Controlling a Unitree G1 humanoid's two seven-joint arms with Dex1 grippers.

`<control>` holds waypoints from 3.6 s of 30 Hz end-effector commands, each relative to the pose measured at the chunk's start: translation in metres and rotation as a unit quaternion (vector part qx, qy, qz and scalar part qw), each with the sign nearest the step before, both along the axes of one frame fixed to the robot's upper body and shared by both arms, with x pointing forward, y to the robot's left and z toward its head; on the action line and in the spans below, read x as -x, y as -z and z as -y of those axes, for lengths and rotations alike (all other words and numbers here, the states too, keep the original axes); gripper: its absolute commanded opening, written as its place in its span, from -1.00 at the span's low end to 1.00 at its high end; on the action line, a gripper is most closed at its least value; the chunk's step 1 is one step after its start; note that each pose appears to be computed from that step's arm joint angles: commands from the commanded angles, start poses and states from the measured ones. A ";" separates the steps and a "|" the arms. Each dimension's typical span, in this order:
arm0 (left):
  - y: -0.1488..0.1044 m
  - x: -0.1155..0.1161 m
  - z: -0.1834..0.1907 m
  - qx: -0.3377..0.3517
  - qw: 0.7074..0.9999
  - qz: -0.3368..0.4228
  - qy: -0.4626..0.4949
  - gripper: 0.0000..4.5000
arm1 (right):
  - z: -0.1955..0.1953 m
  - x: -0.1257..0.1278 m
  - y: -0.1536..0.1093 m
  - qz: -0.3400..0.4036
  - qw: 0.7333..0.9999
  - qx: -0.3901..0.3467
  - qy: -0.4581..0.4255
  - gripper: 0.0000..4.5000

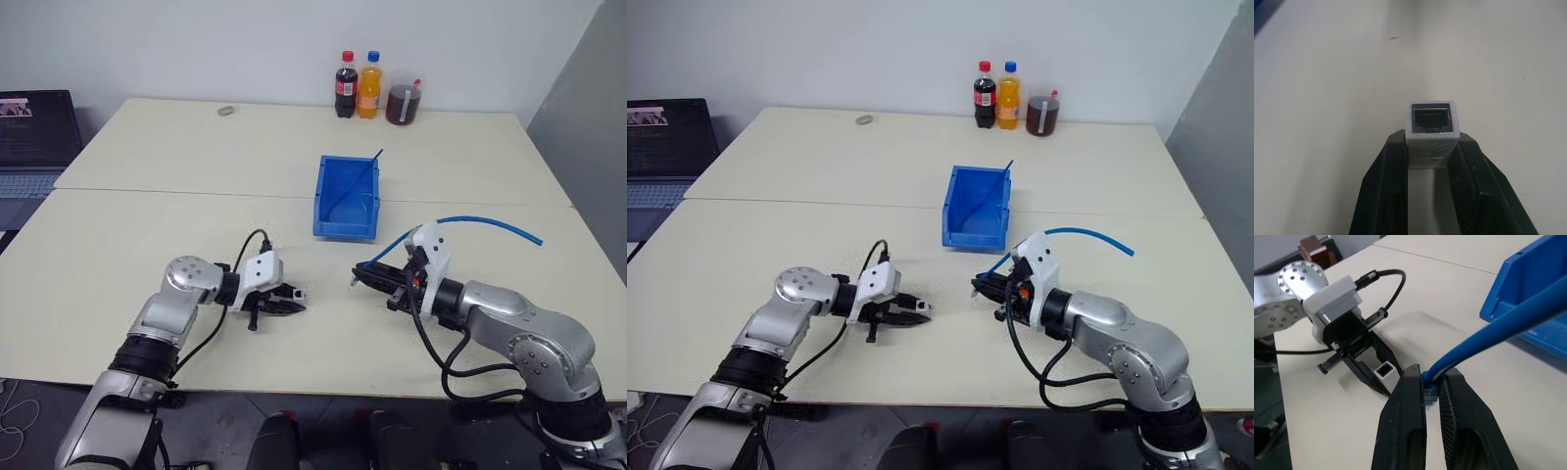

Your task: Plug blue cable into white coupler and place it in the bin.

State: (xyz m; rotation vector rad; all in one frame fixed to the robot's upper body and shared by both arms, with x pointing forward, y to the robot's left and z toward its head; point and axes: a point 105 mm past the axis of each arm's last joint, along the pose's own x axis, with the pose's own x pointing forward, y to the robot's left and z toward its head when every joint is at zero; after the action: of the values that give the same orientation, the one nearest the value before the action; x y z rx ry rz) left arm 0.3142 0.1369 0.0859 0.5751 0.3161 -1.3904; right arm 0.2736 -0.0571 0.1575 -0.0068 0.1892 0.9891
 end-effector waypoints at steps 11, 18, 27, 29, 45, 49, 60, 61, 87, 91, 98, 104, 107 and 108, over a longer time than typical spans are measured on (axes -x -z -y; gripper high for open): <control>0.020 -0.001 0.004 -0.047 0.998 -0.013 0.028 -0.65 | -0.034 -0.006 -0.001 0.118 0.987 0.007 -0.106 -0.96; 0.022 -0.001 0.002 -0.051 0.998 -0.016 0.030 -0.65 | -0.052 -0.012 0.009 0.147 0.977 0.042 -0.148 -0.96; 0.023 0.001 0.001 -0.053 0.998 -0.021 0.031 -0.65 | -0.075 -0.017 0.022 0.166 0.969 0.078 -0.164 -0.96; 0.023 0.002 0.001 -0.053 0.998 -0.021 0.031 -0.65 | -0.077 -0.019 0.024 0.169 0.968 0.082 -0.164 -0.96; 0.024 0.002 -0.003 -0.057 0.998 -0.022 0.031 -0.65 | -0.073 -0.022 0.039 0.175 0.954 0.131 -0.203 -0.96; 0.024 0.002 -0.003 -0.059 0.997 -0.021 0.034 -0.65 | -0.077 -0.024 0.039 0.179 0.950 0.139 -0.213 -0.96; 0.024 0.003 -0.001 -0.058 0.997 -0.018 0.039 -0.65 | -0.083 -0.024 0.046 0.183 0.928 0.181 -0.268 -0.96; 0.023 0.003 -0.001 -0.058 0.997 -0.019 0.039 -0.65 | -0.083 -0.023 0.046 0.182 0.927 0.183 -0.272 -0.96; 0.023 0.005 0.003 -0.048 0.998 -0.017 0.037 -0.65 | -0.078 -0.019 0.104 0.034 0.920 0.261 -0.290 -0.96; 0.023 0.005 0.003 -0.047 0.998 -0.017 0.036 -0.65 | -0.072 -0.018 0.115 0.027 0.914 0.283 -0.289 -0.96; 0.027 0.007 0.001 -0.024 0.999 -0.023 0.007 -0.65 | -0.081 -0.024 0.077 0.096 0.938 0.209 -0.258 -0.96; 0.017 0.009 -0.001 0.013 1.000 -0.013 -0.011 0.01 | -0.079 -0.019 0.056 0.115 0.950 0.159 -0.241 -0.96; 0.013 0.014 -0.005 0.022 1.000 -0.013 -0.017 0.27 | -0.076 -0.019 0.046 0.126 0.954 0.144 -0.232 -0.96; 0.011 0.015 -0.006 0.027 0.999 -0.013 -0.020 0.35 | -0.075 -0.019 0.042 0.130 0.955 0.139 -0.227 -0.96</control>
State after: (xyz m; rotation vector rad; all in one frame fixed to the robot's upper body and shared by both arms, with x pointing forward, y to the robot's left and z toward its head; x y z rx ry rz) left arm 0.3016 0.1393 0.0662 0.5057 0.3295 -1.3776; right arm 0.2954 0.0202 0.1073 -0.4715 0.1052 1.4012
